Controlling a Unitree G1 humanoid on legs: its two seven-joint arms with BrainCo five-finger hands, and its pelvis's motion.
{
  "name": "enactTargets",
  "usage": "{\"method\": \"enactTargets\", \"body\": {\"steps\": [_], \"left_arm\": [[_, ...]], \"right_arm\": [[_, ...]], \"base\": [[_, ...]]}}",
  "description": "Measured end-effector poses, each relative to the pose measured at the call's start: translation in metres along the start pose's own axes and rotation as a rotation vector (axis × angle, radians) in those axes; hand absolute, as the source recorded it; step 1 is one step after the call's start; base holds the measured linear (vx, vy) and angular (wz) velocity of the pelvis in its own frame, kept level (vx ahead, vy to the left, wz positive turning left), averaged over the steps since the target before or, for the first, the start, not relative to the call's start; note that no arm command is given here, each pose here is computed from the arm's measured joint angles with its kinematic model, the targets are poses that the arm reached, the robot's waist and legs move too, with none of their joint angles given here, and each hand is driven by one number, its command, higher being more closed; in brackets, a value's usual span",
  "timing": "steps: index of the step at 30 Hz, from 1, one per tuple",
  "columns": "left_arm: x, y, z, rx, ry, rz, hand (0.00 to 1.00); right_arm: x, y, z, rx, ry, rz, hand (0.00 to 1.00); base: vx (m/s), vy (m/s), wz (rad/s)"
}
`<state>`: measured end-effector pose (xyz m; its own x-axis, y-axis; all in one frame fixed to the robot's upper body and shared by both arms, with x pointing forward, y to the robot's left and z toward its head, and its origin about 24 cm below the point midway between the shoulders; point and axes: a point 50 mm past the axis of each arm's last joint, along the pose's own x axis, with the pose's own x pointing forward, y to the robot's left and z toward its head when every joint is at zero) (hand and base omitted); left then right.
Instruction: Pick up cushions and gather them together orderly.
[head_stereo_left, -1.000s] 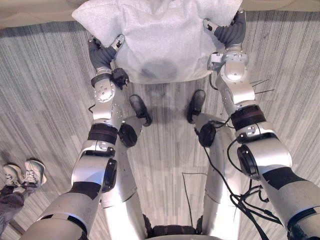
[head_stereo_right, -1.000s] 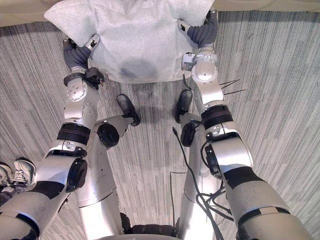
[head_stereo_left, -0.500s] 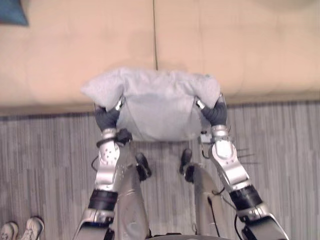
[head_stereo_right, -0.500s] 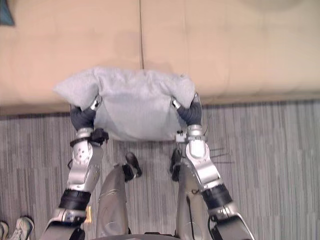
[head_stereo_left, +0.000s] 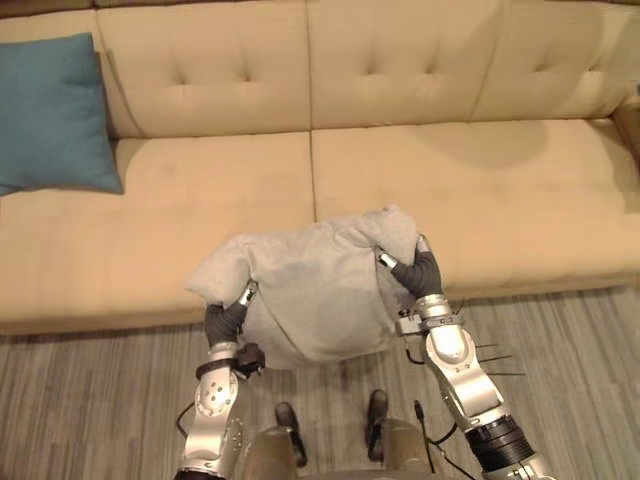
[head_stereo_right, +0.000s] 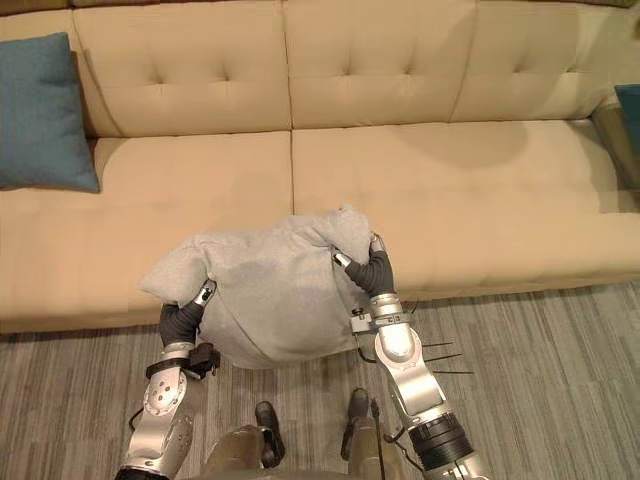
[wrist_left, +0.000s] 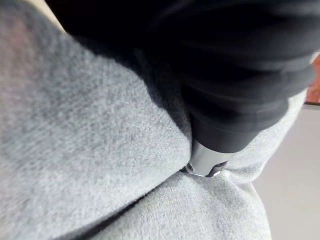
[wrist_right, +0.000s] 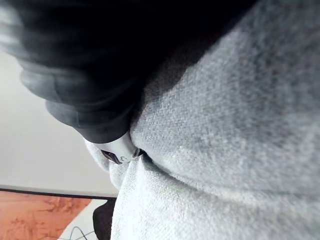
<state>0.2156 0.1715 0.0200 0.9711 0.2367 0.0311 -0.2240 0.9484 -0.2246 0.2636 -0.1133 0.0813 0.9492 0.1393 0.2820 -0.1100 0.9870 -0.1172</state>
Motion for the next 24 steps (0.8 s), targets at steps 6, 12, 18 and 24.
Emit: {"method": "enactTargets", "body": {"steps": [6, 12, 18, 24], "left_arm": [[-0.003, 0.003, -0.002, 0.065, 0.021, -0.029, 1.0], [-0.007, -0.005, -0.011, 0.082, 0.065, -0.093, 1.0], [0.005, -0.02, -0.016, 0.071, 0.07, -0.165, 1.0], [0.017, -0.032, -0.006, 0.072, 0.017, -0.205, 1.0]], "right_arm": [[-0.005, -0.001, -0.017, -0.015, 0.069, 0.004, 1.0], [-0.026, -0.016, -0.031, -0.046, 0.151, -0.014, 1.0], [-0.029, -0.032, -0.024, -0.053, 0.123, -0.072, 1.0], [-0.018, -0.041, 0.0, -0.053, -0.003, -0.105, 1.0]], "base": [[0.08, 0.046, 0.23], [0.41, -0.154, 0.64], [0.43, -0.126, 0.1], [0.21, 0.132, -0.24]]}}
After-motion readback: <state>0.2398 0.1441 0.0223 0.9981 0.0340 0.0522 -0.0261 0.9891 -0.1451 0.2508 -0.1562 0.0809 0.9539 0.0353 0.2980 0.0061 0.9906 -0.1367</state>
